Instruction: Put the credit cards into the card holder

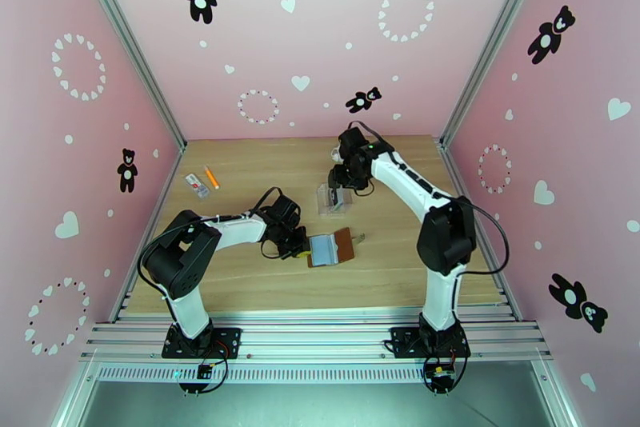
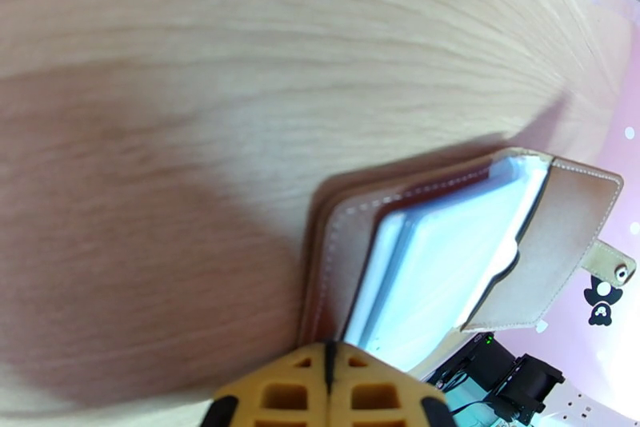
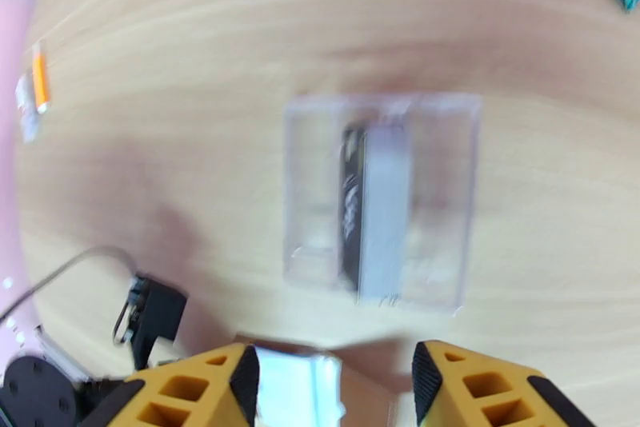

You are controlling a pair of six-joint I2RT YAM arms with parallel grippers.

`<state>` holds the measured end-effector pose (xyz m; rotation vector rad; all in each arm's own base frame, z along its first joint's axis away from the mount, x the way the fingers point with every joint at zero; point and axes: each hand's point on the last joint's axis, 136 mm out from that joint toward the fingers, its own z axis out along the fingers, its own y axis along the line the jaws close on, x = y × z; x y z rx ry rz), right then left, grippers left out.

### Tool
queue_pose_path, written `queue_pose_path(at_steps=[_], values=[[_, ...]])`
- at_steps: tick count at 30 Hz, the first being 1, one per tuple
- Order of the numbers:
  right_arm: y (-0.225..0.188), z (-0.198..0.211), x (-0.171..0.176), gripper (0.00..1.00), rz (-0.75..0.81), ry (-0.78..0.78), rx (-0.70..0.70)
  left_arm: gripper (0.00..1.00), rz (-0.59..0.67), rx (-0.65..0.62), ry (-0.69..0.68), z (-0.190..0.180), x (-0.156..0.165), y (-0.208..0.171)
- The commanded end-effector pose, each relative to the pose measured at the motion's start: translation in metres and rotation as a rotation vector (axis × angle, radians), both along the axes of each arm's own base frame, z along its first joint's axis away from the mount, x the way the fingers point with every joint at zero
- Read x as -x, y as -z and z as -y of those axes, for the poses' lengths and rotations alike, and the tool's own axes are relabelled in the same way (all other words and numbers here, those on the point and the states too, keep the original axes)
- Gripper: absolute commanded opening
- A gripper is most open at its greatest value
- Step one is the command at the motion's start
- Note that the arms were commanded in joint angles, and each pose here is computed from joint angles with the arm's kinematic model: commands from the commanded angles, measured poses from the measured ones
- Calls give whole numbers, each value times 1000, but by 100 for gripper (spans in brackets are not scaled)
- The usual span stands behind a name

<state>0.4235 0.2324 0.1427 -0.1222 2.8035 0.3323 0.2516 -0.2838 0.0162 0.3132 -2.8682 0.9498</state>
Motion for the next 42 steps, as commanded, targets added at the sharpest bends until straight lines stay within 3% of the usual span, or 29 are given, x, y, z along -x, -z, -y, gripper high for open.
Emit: queue_pose_path(at_steps=[1, 7, 22, 42], values=[[37, 11, 6, 56, -115, -41, 153, 0, -75, -167, -15, -33, 21, 30], [53, 15, -9, 56, -136, -37, 231, 0, -76, -168, -12, -32, 21, 31], [86, 19, -7, 49, -224, -48, 293, 0, -80, -166, 5, -28, 18, 32], [49, 53, -19, 38, -127, 6, 472, 0, -85, -175, 17, -31, 21, 35]])
